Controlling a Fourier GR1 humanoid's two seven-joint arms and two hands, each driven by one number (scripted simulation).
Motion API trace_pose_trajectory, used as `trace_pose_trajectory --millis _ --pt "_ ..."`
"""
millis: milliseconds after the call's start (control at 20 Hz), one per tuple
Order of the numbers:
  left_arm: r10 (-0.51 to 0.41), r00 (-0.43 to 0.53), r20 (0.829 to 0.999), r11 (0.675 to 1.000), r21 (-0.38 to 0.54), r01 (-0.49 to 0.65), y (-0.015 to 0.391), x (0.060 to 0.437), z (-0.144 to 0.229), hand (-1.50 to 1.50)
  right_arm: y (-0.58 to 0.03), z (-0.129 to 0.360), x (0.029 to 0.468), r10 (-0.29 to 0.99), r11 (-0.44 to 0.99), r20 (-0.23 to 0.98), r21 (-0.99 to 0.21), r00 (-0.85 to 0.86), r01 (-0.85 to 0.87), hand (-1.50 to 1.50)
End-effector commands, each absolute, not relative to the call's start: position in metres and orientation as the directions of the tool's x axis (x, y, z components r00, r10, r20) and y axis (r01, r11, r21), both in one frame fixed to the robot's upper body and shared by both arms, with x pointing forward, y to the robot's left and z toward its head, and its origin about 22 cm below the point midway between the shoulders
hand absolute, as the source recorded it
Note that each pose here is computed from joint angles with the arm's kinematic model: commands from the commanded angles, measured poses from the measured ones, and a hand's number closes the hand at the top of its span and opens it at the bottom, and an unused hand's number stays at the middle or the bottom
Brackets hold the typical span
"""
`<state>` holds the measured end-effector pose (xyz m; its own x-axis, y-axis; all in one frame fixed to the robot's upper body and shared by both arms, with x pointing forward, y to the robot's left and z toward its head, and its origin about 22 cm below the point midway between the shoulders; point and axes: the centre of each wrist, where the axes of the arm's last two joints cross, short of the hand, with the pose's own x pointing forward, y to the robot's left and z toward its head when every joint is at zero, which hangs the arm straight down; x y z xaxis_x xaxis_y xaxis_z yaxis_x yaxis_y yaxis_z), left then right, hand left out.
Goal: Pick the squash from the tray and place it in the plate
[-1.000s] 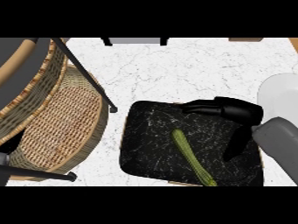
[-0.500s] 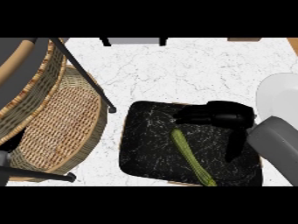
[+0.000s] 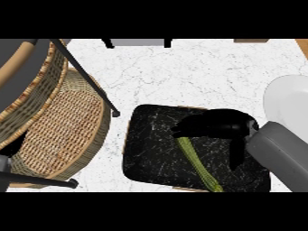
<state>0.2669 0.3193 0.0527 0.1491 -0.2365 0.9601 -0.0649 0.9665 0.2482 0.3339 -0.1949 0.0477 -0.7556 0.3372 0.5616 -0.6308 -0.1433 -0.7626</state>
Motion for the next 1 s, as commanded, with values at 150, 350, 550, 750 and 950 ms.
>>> trace_pose_trajectory --millis 150,350,550,750,950 --pt "-0.152 0.166 0.974 0.985 0.163 -0.054 0.282 0.276 0.03 0.0 -0.167 0.037 0.326 0.364 -0.179 0.528 -0.769 -0.767 -0.614 -1.5" --pt "-0.165 0.161 0.973 0.985 0.172 -0.031 0.281 0.281 0.026 0.0 -0.162 0.039 0.334 0.369 -0.188 0.507 -0.78 -0.779 -0.597 -1.5" --pt "-0.175 0.164 0.971 0.981 0.186 -0.049 0.298 0.284 0.032 0.0 -0.151 0.02 0.319 0.363 -0.216 0.496 -0.779 -0.789 -0.589 -1.5" --pt "-0.168 0.155 0.973 0.983 0.178 -0.048 0.281 0.271 0.019 0.0 -0.154 0.022 0.317 0.356 -0.288 0.453 -0.779 -0.817 -0.557 -1.5" --pt "-0.158 0.16 0.974 0.985 0.167 -0.047 0.274 0.281 0.028 0.0 -0.137 0.021 0.312 0.258 -0.364 0.47 -0.761 -0.844 -0.536 1.5"
